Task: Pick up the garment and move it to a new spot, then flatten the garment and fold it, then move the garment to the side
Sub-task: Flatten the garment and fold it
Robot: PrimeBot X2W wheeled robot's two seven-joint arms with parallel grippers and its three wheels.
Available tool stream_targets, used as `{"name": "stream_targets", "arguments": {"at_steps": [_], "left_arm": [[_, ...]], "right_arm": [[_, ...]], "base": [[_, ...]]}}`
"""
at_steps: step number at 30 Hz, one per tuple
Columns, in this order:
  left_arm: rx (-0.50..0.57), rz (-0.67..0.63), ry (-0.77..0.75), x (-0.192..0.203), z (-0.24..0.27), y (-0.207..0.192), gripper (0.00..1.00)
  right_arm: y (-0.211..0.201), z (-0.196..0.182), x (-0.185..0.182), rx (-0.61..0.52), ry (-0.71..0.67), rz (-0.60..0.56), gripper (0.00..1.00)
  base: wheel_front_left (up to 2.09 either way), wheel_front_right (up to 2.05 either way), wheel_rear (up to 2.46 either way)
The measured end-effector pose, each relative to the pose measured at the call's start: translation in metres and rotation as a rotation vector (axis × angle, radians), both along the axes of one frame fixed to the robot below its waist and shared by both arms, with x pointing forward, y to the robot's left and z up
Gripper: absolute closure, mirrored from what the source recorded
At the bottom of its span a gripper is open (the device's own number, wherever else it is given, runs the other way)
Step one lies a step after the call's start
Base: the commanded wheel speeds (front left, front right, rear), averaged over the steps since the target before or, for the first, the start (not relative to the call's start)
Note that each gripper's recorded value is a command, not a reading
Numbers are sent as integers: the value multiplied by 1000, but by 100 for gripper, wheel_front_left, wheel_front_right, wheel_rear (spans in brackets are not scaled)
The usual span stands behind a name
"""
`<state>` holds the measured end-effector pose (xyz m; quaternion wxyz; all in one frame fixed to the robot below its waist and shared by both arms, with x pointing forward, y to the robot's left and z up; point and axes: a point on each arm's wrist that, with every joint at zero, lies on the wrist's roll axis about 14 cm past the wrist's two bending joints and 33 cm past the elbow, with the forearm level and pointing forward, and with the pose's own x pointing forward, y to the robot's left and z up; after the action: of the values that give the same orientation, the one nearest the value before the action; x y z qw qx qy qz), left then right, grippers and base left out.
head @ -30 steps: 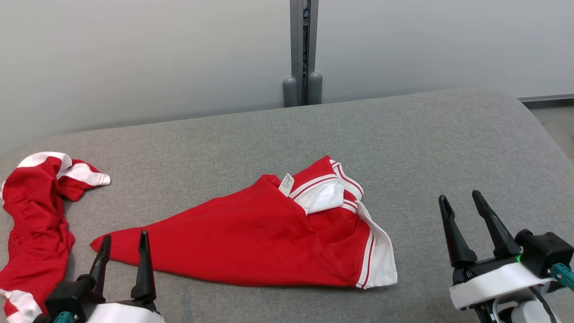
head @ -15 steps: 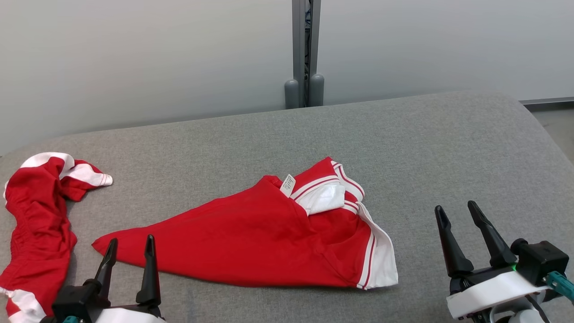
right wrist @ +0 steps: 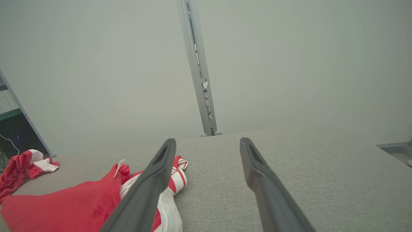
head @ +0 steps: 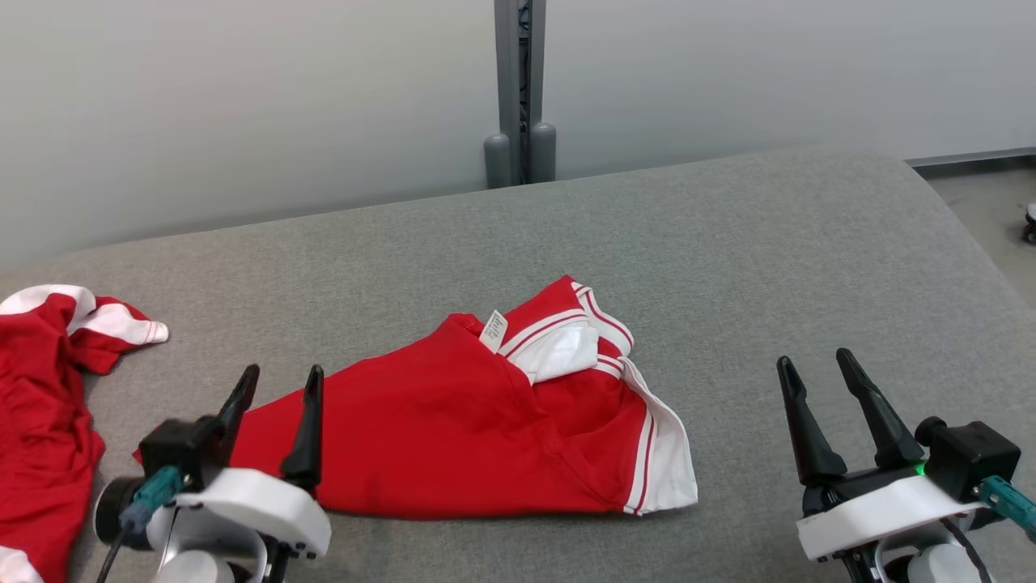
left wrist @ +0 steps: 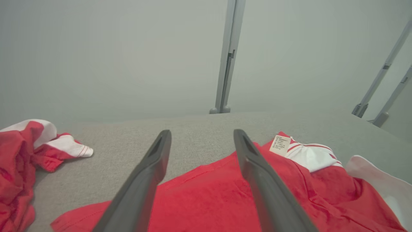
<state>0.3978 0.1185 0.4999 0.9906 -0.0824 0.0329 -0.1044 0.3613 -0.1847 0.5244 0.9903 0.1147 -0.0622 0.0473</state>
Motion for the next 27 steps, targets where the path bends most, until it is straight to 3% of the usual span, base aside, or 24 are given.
{"name": "stream_targets", "arguments": {"at_steps": [5, 11, 20, 27], "left_arm": [[40, -104, 34, 28, 3, -28, 0], [104, -246, 200, 63, -20, -63, 0], [53, -399, 407, 103, -30, -106, 0], [108, -485, 623, 119, -58, -119, 0]], "right_arm": [[-10, 3, 2, 6, -8, -37, 0], [-30, 4, 2, 16, -8, -108, 0], [-51, 3, 3, 20, 2, -183, 0], [-63, 7, 9, 19, -5, -223, 0]], "base": [[0, 0, 0], [0, 0, 0], [0, 0, 0], [0, 0, 0]]}}
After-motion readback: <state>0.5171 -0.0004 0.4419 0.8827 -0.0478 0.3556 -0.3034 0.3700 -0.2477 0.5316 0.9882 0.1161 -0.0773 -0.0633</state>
